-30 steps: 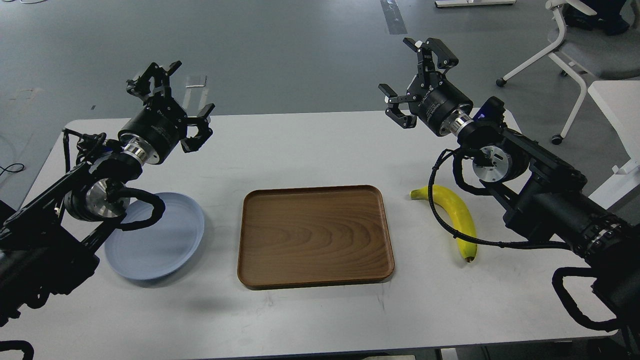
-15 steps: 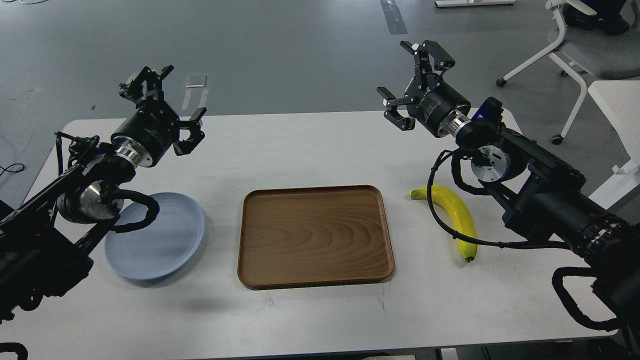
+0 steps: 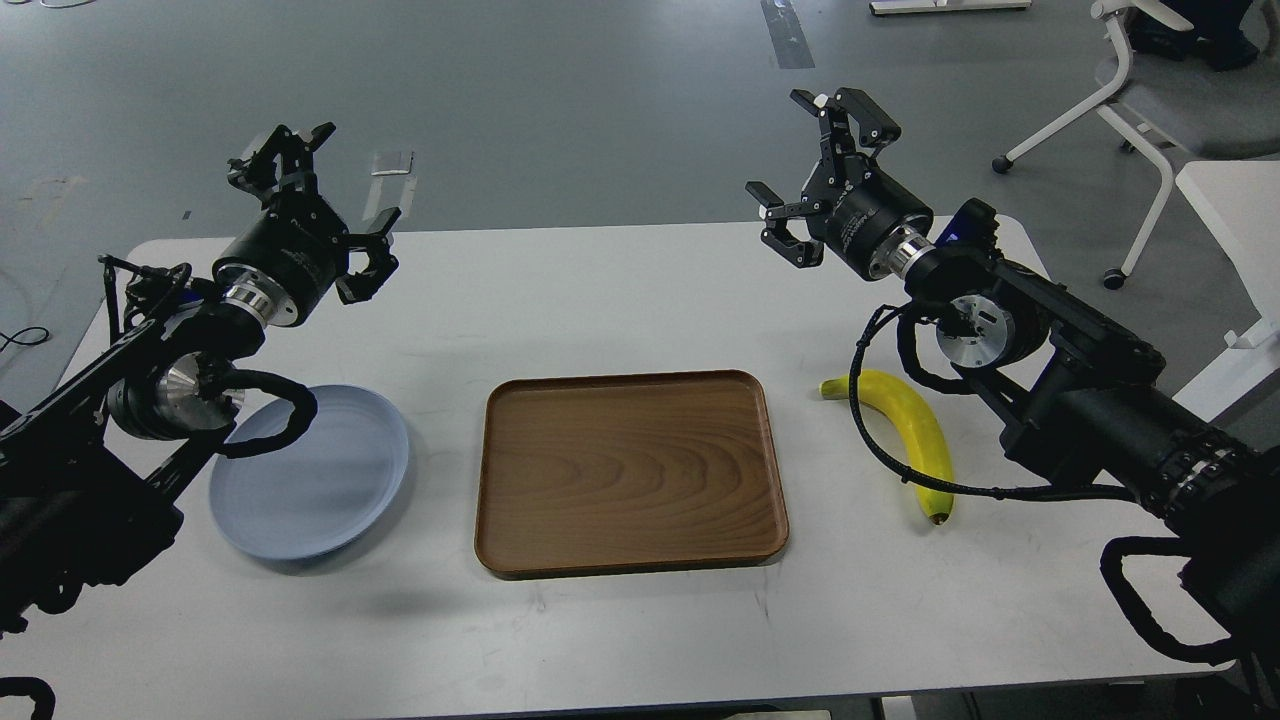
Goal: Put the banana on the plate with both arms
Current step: 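Move the left gripper down toward the light blue plate's rim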
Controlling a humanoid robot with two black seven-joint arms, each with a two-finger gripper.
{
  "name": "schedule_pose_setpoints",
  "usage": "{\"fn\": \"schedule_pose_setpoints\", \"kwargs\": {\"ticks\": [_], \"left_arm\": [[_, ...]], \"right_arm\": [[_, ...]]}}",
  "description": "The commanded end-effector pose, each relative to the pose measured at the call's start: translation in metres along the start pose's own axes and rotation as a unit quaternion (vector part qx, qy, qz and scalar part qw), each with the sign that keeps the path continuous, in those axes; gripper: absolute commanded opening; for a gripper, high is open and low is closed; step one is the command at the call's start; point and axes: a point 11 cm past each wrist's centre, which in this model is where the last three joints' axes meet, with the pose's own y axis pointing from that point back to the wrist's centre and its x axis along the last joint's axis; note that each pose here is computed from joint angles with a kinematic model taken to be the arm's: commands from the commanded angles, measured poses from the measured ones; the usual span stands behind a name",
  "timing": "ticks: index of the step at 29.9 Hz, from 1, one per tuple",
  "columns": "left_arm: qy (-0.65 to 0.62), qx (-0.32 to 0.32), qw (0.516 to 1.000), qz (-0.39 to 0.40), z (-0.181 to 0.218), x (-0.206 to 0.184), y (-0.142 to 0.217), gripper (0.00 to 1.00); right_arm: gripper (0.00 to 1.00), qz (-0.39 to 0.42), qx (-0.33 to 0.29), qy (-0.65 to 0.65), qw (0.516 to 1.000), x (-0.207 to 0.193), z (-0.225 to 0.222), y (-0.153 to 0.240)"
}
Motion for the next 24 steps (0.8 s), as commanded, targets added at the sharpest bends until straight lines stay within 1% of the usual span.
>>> {"fn": "schedule_pose_setpoints", "kwargs": {"ticks": [1,9,11,12,14,15,16,17,18,19,20,22,23,24], "left_arm": [[-0.006,0.000,1.000,-0.002,0.001,-0.002,-0.001,0.98],[-0.017,0.000,1.000,-0.002,0.000,-0.003,-0.002,0.98],[-0.076,-0.019,0.997,-0.017,0.009,-0.007,-0.002,0.98],[-0.158,-0.050,0.986,-0.030,0.022,-0.011,-0.001,0.98],[-0.257,-0.084,0.962,-0.035,0.035,-0.015,0.002,0.98],[-0.346,-0.112,0.931,-0.038,0.048,-0.021,0.007,0.98],[-0.422,-0.123,0.898,-0.042,0.054,-0.026,0.014,0.98],[-0.453,-0.120,0.882,-0.047,0.054,-0.027,0.018,0.98],[-0.513,-0.097,0.851,-0.061,0.049,-0.022,0.028,0.98],[-0.569,-0.056,0.817,-0.074,0.039,-0.007,0.041,0.98],[-0.570,-0.055,0.817,-0.075,0.039,-0.007,0.042,0.98],[-0.655,0.013,0.750,-0.090,0.020,0.029,0.068,0.98],[-0.673,0.023,0.734,-0.089,0.016,0.038,0.074,0.98],[-0.710,0.038,0.699,-0.075,0.012,0.059,0.087,0.98]], "right_arm": [[1.00,-0.002,0.000,0.000,1.000,-0.001,0.001,0.000],[1.00,-0.009,-0.002,0.004,1.000,-0.004,-0.001,-0.001],[1.00,-0.011,-0.003,0.007,1.000,-0.005,-0.001,-0.002],[1.00,-0.010,-0.004,0.007,1.000,-0.005,0.000,-0.002],[1.00,-0.008,-0.005,0.008,1.000,-0.005,0.000,-0.002],[1.00,-0.009,-0.006,0.008,1.000,-0.005,0.001,-0.002],[1.00,-0.008,-0.004,0.009,1.000,-0.004,-0.001,-0.002],[1.00,-0.007,-0.005,0.010,1.000,-0.004,-0.001,-0.002],[1.00,-0.005,-0.003,0.011,1.000,-0.002,-0.003,-0.001],[1.00,-0.004,-0.004,0.012,1.000,-0.001,-0.003,0.000],[1.00,-0.004,-0.004,0.012,1.000,-0.001,-0.003,0.000],[1.00,0.000,-0.003,0.013,1.000,0.003,-0.004,0.002],[1.00,0.000,-0.003,0.013,1.000,0.004,-0.004,0.003],[1.00,0.002,-0.004,0.012,1.000,0.005,-0.003,0.004]]}}
